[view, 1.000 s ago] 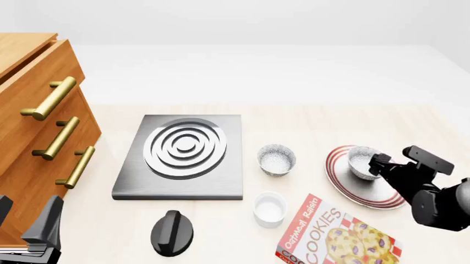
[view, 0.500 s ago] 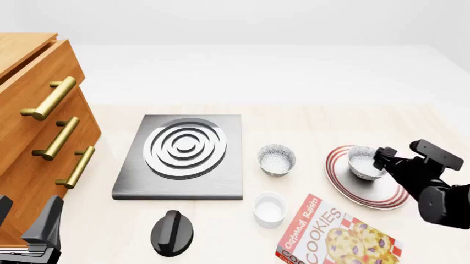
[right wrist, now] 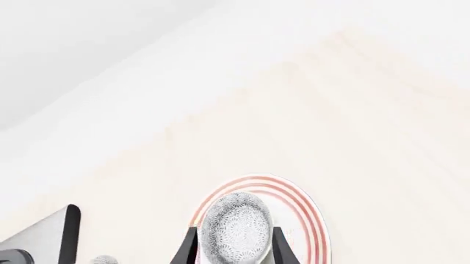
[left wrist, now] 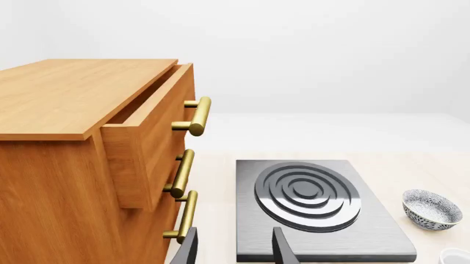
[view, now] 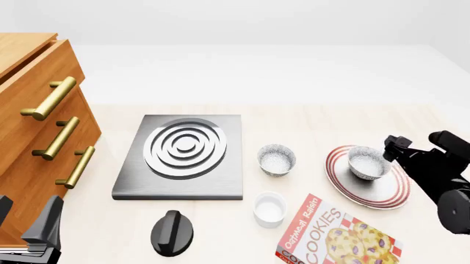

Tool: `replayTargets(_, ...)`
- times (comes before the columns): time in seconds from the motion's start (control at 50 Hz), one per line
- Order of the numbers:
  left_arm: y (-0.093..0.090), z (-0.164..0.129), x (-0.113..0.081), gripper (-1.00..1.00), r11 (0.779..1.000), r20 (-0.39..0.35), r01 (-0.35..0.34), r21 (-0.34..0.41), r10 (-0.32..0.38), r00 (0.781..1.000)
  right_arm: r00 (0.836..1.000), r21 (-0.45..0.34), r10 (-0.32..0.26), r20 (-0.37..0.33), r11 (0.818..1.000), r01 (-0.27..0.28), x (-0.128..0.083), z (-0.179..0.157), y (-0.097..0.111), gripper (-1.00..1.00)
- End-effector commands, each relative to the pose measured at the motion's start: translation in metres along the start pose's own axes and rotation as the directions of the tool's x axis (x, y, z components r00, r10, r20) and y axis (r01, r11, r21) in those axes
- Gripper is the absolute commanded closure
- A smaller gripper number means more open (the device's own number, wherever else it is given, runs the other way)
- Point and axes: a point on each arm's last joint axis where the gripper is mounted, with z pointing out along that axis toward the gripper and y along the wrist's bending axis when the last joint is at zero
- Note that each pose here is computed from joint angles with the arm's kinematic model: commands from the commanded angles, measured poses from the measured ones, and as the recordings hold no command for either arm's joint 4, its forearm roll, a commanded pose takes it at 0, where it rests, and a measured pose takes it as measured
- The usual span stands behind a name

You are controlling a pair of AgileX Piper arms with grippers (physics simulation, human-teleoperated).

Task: Pick the akita bowl next to the plate and place it on the plate.

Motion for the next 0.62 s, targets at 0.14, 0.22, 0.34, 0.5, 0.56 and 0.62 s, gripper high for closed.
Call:
replayTargets(0.14,0.0,0.0,0.0,-1.0,1.0,0.0,0.0,0.0,0.0,1.0,0.997,-0.048,0.036,0.075,0.998,-0.032,-0.015,-0.04,0.009,-1.0)
replayTargets(0.22,0.0,0.0,0.0,-1.0,1.0,0.0,0.0,0.0,0.0,1.0,0.995,-0.052,0.057,0.087,0.997,-0.053,-0.015,-0.047,0.008,-1.0)
replayTargets(0.34,0.0,0.0,0.0,-1.0,1.0,0.0,0.0,0.0,0.0,1.0,0.991,-0.06,0.084,0.107,0.995,-0.078,-0.014,-0.055,0.007,-1.0)
replayTargets(0.5,0.0,0.0,0.0,-1.0,1.0,0.0,0.0,0.0,0.0,1.0,0.984,-0.096,0.111,0.141,0.99,-0.098,-0.018,-0.081,0.011,-1.0)
replayTargets(0.56,0.0,0.0,0.0,-1.0,1.0,0.0,0.0,0.0,0.0,1.0,0.981,-0.112,0.122,0.149,0.988,-0.106,-0.018,-0.09,0.012,-1.0)
replayTargets(0.62,0.0,0.0,0.0,-1.0,1.0,0.0,0.0,0.0,0.0,1.0,0.978,-0.127,0.134,0.159,0.985,-0.115,-0.018,-0.099,0.013,-1.0)
